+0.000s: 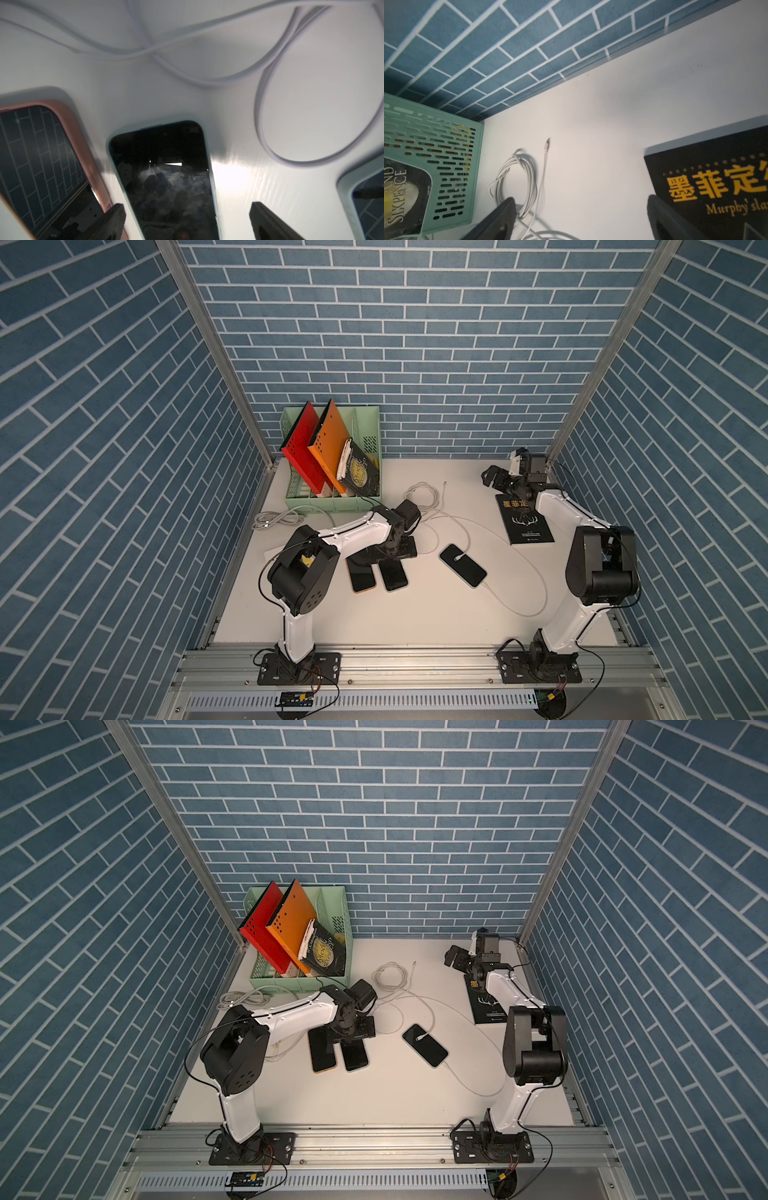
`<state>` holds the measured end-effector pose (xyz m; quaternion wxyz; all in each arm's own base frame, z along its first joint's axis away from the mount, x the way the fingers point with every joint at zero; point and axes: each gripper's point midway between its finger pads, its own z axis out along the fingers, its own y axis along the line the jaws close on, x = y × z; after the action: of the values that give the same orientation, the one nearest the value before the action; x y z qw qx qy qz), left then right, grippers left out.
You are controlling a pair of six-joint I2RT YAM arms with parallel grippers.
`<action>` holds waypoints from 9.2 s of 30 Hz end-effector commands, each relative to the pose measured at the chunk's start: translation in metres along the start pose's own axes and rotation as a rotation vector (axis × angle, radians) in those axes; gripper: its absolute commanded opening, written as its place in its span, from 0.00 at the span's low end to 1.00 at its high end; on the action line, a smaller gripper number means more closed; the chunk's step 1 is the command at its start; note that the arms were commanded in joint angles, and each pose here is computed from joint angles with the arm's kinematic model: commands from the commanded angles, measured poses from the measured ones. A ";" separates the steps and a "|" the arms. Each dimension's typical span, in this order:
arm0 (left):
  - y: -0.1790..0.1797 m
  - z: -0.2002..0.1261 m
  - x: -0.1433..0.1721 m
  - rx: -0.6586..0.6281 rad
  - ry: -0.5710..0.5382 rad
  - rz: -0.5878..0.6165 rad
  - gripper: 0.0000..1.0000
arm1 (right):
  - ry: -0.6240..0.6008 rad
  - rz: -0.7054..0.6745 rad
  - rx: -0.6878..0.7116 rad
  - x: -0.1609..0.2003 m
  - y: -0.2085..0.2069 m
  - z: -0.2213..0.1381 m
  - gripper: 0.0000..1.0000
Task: Unplug the charging cable from the phone
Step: Place the phone at the center of the board, then adjust the charging cable at the center of the board, then pick up the phone at the center of the board.
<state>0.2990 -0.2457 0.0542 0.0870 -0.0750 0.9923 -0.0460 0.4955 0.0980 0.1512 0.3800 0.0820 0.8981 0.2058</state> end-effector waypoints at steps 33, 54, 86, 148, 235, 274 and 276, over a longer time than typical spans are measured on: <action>0.013 -0.021 -0.016 0.066 -0.099 -0.084 0.95 | 0.446 -0.380 0.233 0.192 -0.006 0.028 0.06; 0.021 -0.026 -0.024 0.089 -0.104 -0.112 0.95 | 0.094 -0.723 0.619 0.009 0.012 0.094 0.00; 0.100 -0.067 -0.021 -0.030 -0.285 -0.376 0.90 | 0.127 -0.390 0.277 0.070 0.031 0.007 1.00; 0.293 0.002 -0.047 -0.286 -0.196 -0.769 0.70 | 0.191 -0.309 0.112 0.144 0.025 -0.049 0.99; 0.083 -0.061 0.000 0.246 -0.263 -0.149 0.93 | 0.635 -0.482 0.272 0.296 0.043 -0.064 0.99; 0.070 -0.060 -0.005 0.278 -0.249 -0.118 0.92 | 0.465 -0.389 0.212 0.249 0.053 -0.068 0.14; 0.067 -0.060 -0.006 0.284 -0.247 -0.112 0.91 | 0.455 -0.379 0.214 0.245 0.051 -0.068 0.14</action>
<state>0.2786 -0.1672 0.1012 0.2082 -0.1348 0.9530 -0.1742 0.2677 0.1983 0.0424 0.1648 -0.1068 0.9798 0.0378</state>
